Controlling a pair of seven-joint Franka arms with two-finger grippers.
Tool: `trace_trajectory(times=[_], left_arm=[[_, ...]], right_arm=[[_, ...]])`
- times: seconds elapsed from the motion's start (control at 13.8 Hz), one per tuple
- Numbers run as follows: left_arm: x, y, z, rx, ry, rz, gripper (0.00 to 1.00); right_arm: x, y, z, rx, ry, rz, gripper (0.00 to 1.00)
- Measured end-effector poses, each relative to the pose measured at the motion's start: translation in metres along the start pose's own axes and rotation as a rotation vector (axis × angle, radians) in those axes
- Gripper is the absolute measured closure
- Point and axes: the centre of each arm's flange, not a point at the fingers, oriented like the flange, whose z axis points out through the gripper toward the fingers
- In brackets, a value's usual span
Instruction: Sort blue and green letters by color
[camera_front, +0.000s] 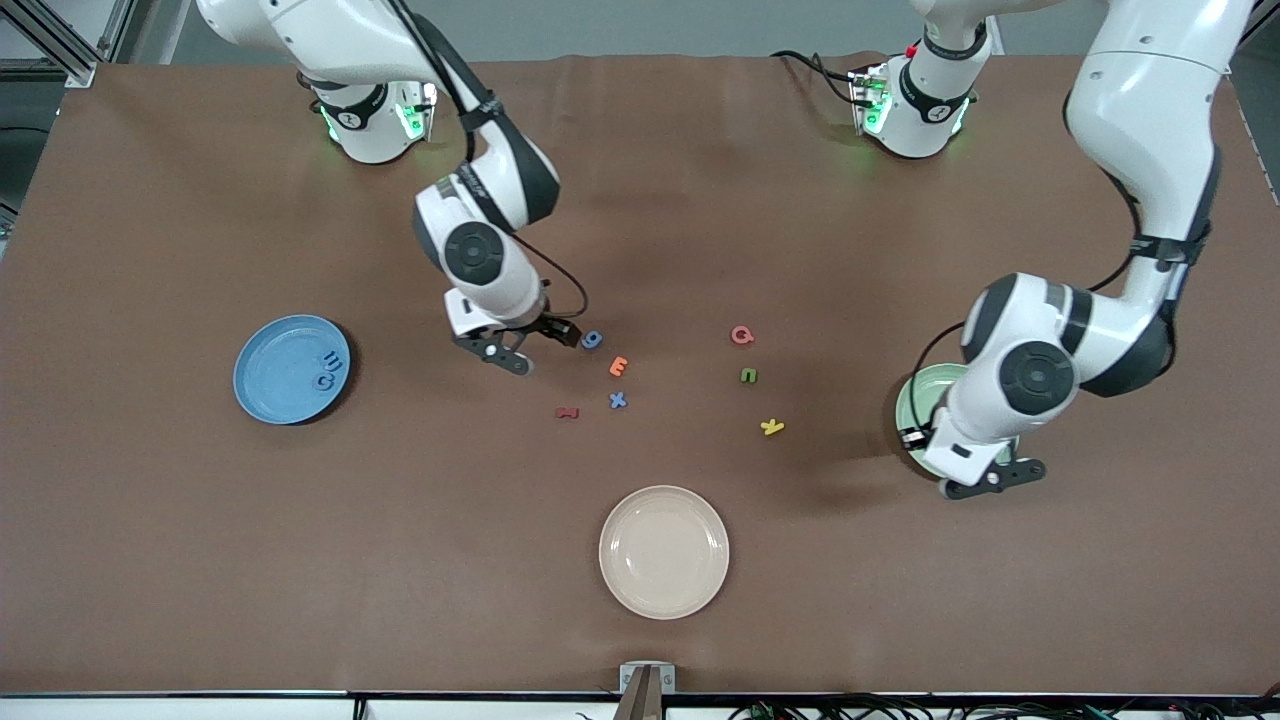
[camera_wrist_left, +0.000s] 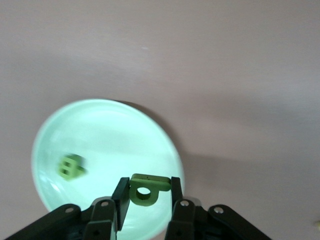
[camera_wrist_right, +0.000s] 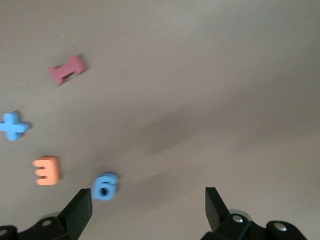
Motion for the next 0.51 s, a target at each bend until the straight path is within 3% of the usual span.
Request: trace_trajectory(times=[0.29,0.51], left_arm=[[0.008,-0.066,0.028,0.013,-0.025,0.098,0.63],[0.004,-0.083,0.042,0.015,-0.044,0.124,0.63]], right_arm=[[-0.016,-0.020,0.027,-0.038,0.034,0.010,0.00],[-0.015,-0.022,0.040,-0.036,0.039,0.056,0.00]])
